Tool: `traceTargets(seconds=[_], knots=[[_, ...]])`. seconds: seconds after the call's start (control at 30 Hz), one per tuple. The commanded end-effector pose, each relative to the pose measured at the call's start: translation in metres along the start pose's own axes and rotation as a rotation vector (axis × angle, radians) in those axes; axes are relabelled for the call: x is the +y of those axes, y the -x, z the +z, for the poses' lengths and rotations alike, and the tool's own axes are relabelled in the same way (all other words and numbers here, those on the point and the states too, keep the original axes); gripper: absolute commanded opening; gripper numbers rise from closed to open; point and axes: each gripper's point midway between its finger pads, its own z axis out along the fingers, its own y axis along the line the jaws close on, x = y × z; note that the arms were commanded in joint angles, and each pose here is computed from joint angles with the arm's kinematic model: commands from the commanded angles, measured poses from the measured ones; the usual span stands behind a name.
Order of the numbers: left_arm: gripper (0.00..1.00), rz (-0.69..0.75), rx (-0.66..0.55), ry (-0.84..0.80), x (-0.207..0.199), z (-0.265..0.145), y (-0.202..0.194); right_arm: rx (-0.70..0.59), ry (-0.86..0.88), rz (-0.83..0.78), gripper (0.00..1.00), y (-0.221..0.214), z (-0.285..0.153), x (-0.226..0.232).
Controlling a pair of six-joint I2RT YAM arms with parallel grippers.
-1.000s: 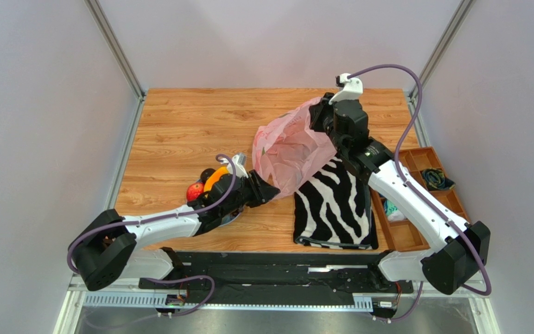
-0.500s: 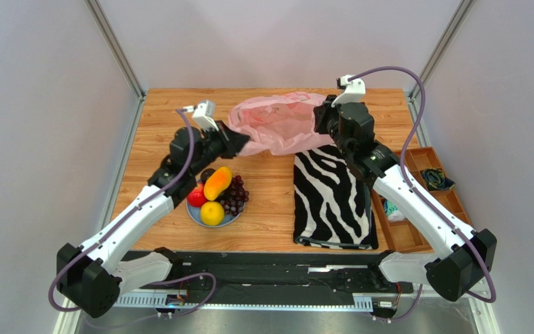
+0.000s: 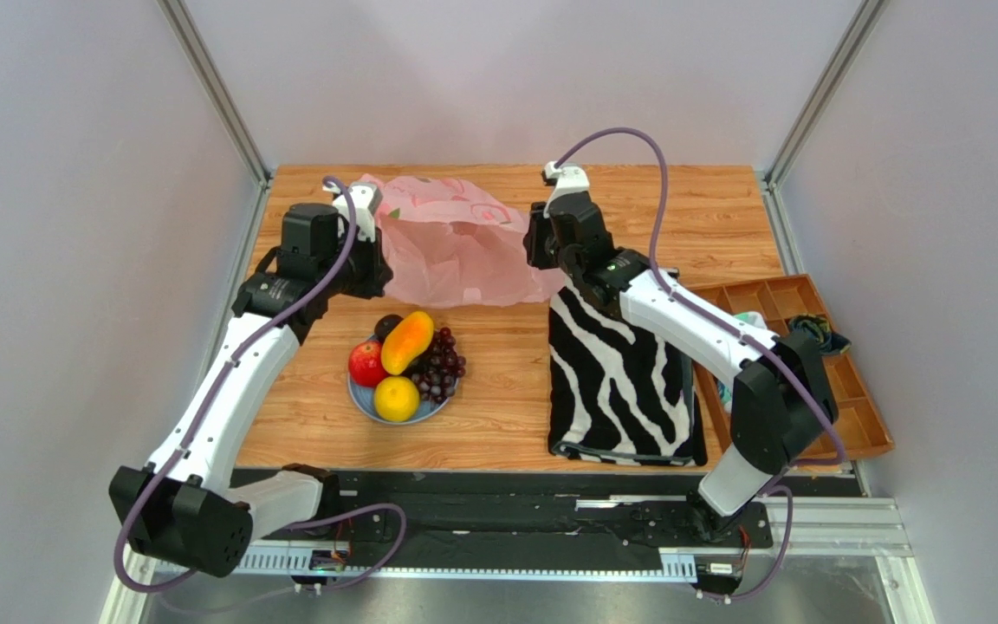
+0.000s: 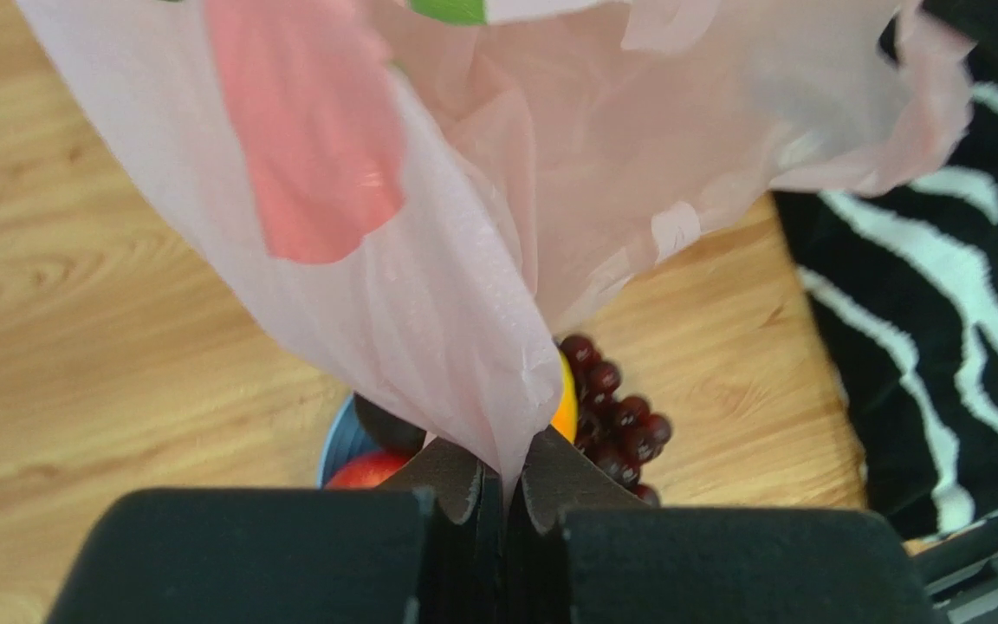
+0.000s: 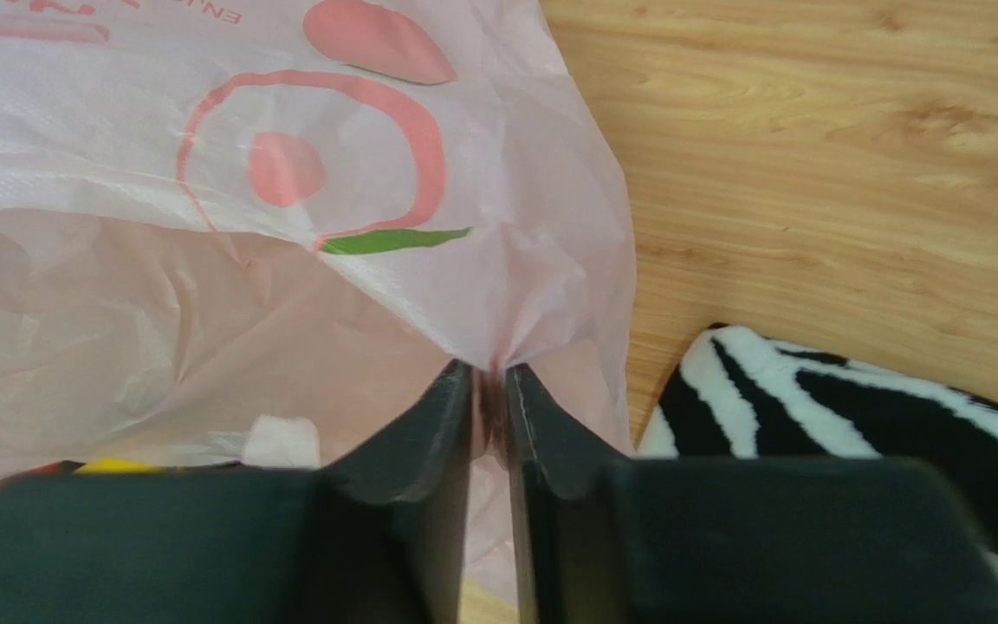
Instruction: Place the fruits into the plastic bag
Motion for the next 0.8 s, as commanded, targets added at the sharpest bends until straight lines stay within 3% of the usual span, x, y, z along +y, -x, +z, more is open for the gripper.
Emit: traceTargets(seconds=[0.0, 0.1, 0.2, 0.4, 0.5, 0.6, 0.77], knots=[[0.0, 0.029, 0.106, 0.032, 0.018, 0.002, -0.026, -0.057, 0.079, 0.015, 0.46, 0.026, -0.003, 0.027], [0.0, 0.017, 0.09, 0.039, 0.021, 0.0, -0.025, -0.072, 0.088, -0.007, 0.69, 0.03, -0.009, 0.027], [0.0, 0.016, 0.101, 0.053, 0.024, -0.001, -0.031, -0.099, 0.103, -0.008, 0.75, 0.042, -0.024, 0.029], [0.0, 0.011, 0.102, 0.049, 0.022, -0.004, -0.035, -0.166, 0.146, 0.057, 0.76, 0.061, -0.077, 0.041], [0.0, 0.012, 0.095, 0.044, 0.021, -0.005, -0.034, -0.151, 0.205, 0.102, 0.76, 0.049, -0.099, 0.059], [0.0, 0.007, 0.091, 0.031, 0.018, -0.006, -0.035, -0.09, 0.306, 0.178, 0.75, 0.028, -0.111, 0.093], [0.0, 0.003, 0.09, 0.016, 0.016, -0.007, -0.035, 0.117, 0.463, 0.256, 0.74, -0.031, -0.107, 0.157]])
